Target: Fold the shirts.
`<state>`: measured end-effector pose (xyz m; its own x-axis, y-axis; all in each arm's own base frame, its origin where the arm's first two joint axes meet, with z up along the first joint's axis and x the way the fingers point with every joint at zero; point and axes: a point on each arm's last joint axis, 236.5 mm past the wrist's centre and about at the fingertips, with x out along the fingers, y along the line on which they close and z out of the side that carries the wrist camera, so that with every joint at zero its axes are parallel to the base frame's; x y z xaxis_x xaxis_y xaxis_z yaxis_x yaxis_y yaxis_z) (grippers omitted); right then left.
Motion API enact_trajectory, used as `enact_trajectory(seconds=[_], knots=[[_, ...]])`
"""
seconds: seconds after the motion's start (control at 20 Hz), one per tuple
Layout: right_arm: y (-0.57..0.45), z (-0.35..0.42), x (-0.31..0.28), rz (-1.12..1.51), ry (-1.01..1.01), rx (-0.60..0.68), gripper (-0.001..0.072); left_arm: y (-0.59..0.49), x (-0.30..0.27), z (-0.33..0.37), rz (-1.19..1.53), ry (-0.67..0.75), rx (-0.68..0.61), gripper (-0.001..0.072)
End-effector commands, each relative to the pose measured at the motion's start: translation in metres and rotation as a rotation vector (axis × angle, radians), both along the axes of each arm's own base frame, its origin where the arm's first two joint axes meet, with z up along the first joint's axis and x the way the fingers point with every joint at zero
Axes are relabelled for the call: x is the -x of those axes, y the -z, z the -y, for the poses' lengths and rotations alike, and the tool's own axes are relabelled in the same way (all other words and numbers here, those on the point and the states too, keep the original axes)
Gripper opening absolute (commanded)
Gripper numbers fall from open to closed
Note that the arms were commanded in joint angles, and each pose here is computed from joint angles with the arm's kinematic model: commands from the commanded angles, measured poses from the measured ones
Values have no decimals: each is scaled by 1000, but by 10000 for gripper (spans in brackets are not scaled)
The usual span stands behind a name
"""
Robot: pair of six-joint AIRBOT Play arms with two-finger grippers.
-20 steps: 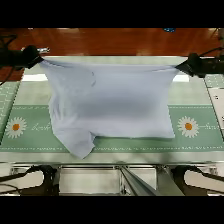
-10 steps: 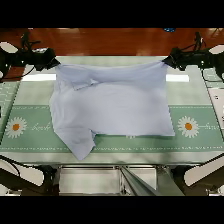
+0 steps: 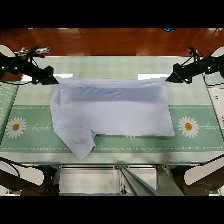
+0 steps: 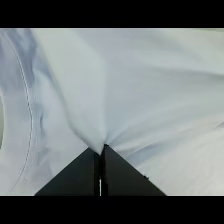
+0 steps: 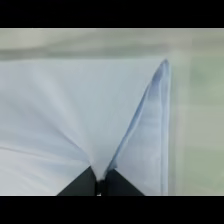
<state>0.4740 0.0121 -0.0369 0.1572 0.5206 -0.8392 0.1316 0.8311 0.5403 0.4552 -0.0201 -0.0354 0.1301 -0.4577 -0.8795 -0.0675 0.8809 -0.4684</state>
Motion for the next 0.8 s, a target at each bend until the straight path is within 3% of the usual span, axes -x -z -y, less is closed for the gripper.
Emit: enact_trajectory(seconds=[0.0,0.2,0.25,0.3,0.35,0.4,0.65,0.75], knots=[[25,-3,25,-93,-41,40,21,30,40,5,-139,38,6,14],[36,-4,35,-137,-40,39,22,40,54,-3,-188,40,-17,15],[38,-5,37,-156,-21,34,75,39,54,-2,-191,41,-13,19],[39,-5,39,-176,2,31,274,38,58,0,-218,24,-8,139],[37,-7,43,-191,0,22,413,36,65,2,-248,31,0,460],[30,-9,47,-200,-11,15,411,33,73,3,-278,42,10,509],[-45,22,59,-78,45,64,410,-13,95,-10,-266,-15,-1,509],[-67,36,68,13,113,94,410,-25,113,-27,-191,-48,-74,509]])
